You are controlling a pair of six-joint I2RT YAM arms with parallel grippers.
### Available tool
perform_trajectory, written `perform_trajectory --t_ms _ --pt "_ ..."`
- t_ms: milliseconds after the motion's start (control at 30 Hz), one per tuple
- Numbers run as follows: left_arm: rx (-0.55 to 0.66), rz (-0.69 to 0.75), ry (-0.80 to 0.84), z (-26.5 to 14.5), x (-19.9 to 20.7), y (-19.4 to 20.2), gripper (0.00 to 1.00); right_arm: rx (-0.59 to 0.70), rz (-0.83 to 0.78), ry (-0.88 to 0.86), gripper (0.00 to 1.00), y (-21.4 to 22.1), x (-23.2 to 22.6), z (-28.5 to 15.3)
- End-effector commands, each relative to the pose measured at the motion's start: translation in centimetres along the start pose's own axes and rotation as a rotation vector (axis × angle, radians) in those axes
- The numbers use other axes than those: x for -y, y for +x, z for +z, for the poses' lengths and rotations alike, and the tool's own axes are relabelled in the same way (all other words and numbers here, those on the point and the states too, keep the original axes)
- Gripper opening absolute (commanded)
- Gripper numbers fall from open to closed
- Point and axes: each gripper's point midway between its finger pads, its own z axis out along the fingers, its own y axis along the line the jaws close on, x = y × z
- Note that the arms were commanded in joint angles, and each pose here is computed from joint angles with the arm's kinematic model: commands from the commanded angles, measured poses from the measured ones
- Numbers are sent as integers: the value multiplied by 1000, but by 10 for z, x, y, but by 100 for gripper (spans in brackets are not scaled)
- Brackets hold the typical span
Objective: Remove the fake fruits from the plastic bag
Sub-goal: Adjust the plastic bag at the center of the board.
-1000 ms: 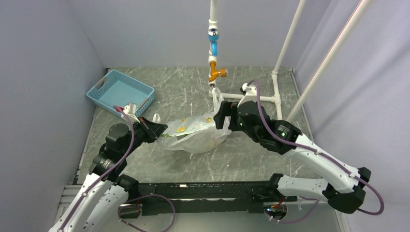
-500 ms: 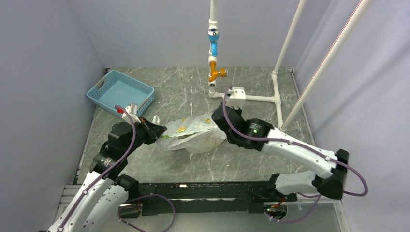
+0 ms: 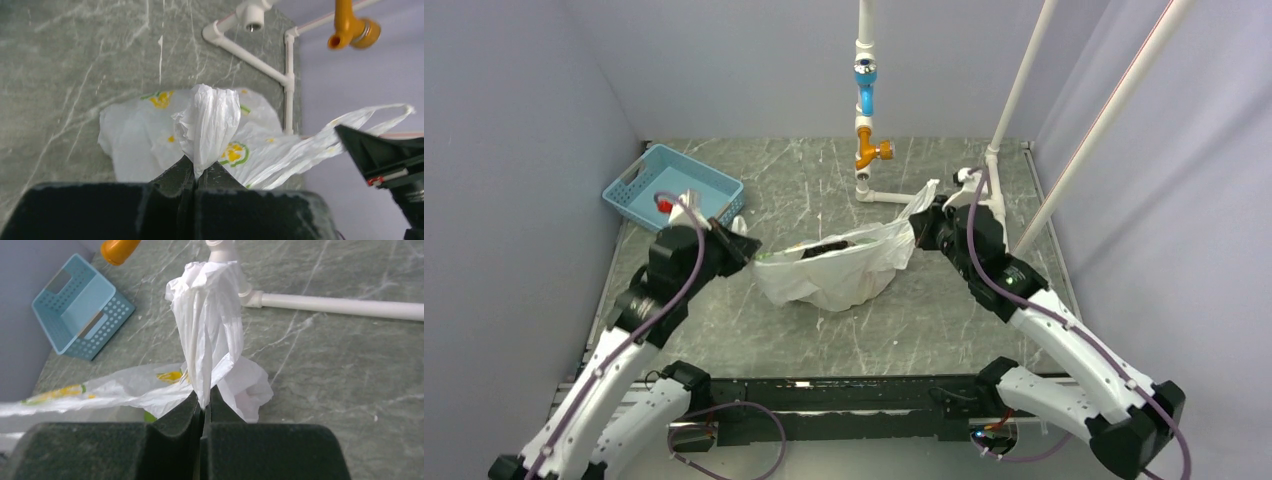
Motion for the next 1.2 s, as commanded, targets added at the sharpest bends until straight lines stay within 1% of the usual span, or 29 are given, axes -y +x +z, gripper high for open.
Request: perform_trajectory --t_ms 0,33,67,100,133,233,300,367,467,533,667,700,767,800,833,867,900,933,1000,1167 --pt "14 52 -12 24 30 -44 0 82 12 -256 0 -57 -36 13" --pt "5 57 -19 31 33 -53 0 85 29 -274 0 -67 -37 17" --pt "-12 55 -50 43 27 -63 0 94 46 -282 0 -78 -34 22" --pt "-19 53 -29 44 35 -71 0 105 59 -301 0 -87 -35 24" --pt "-17 47 -32 48 32 -83 0 109 77 -318 0 -94 -34 25" --pt "36 68 3 31 42 -111 0 131 108 -377 0 -111 -33 16" --pt "79 100 40 16 46 -115 0 127 102 -405 0 -103 -34 5" --pt "65 122 53 9 35 -99 0 98 93 -445 0 -85 -37 -8" --pt "6 119 -7 4 -4 -59 0 31 102 -531 0 -37 -37 -26" --pt "-8 106 -40 1 -31 -33 0 -25 107 -566 0 -5 -33 -34" --pt "2 81 -85 -13 -65 0 0 -97 109 -635 0 37 -33 -53" --pt "2 86 -90 -19 -68 4 9 -108 105 -639 0 44 -32 -56" --pt "-1 118 -73 -32 -66 9 39 -131 91 -642 0 52 -33 -59" --pt "-5 135 -57 -38 -63 10 58 -139 85 -648 0 54 -34 -60" --pt "-9 151 -42 -45 -59 11 72 -149 84 -658 0 55 -36 -62" --pt "-9 172 -19 -53 -52 10 81 -157 84 -670 0 56 -39 -63" --pt "-10 191 11 -61 -43 9 89 -165 85 -676 0 57 -41 -63" --pt "-14 211 45 -70 -34 9 93 -168 84 -677 0 57 -42 -62" --pt "-22 247 137 -90 -8 7 96 -168 78 -687 0 58 -46 -63" --pt "-80 292 386 -131 47 14 97 -163 69 -694 0 58 -52 -65"
